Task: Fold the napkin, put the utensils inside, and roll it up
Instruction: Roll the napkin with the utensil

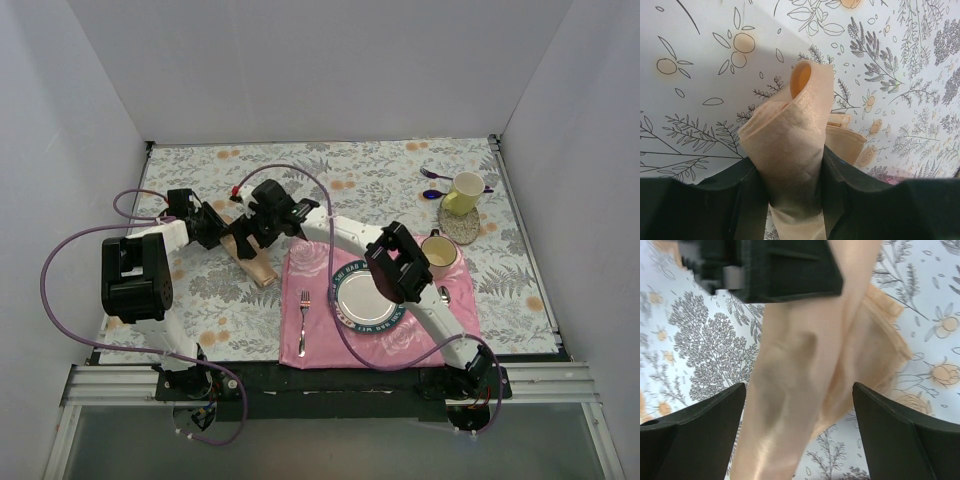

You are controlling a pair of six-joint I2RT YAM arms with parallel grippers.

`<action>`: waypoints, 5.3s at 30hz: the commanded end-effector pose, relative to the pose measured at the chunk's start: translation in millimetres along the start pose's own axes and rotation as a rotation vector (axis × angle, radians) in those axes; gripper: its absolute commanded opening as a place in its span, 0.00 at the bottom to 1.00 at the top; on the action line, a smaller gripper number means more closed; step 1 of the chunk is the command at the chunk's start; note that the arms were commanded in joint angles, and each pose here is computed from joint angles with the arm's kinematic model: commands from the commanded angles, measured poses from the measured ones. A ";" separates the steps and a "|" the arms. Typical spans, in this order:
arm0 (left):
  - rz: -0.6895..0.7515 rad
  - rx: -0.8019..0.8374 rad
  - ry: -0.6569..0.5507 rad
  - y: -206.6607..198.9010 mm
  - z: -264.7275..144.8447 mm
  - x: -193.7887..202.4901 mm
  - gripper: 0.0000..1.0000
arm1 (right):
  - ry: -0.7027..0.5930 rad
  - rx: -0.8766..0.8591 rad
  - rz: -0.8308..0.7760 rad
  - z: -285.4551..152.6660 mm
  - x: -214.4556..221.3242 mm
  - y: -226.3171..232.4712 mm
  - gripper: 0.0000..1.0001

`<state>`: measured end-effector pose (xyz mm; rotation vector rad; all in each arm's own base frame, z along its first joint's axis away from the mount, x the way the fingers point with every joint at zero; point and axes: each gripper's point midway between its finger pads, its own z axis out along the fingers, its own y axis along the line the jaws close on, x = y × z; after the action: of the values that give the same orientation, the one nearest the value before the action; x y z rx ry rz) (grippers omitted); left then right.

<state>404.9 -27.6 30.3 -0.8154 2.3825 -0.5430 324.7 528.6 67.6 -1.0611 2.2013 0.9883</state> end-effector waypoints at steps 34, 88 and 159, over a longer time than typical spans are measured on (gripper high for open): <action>-0.007 -0.038 0.076 9.9 -7.9 20.8 0.39 | 0.022 0.351 -0.345 33.9 10.2 25.7 0.64; 0.009 0.058 0.065 -10.0 -10.5 7.0 0.43 | 0.013 -0.066 -0.025 -30.9 -7.9 -18.6 0.84; 0.014 0.104 0.051 -45.4 -12.0 -2.0 0.70 | -0.072 -0.344 0.327 -5.5 11.4 -1.9 0.34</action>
<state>403.4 -46.1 60.5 -0.7800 2.4004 -0.6536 328.0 512.6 43.1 -0.8001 2.2961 1.3959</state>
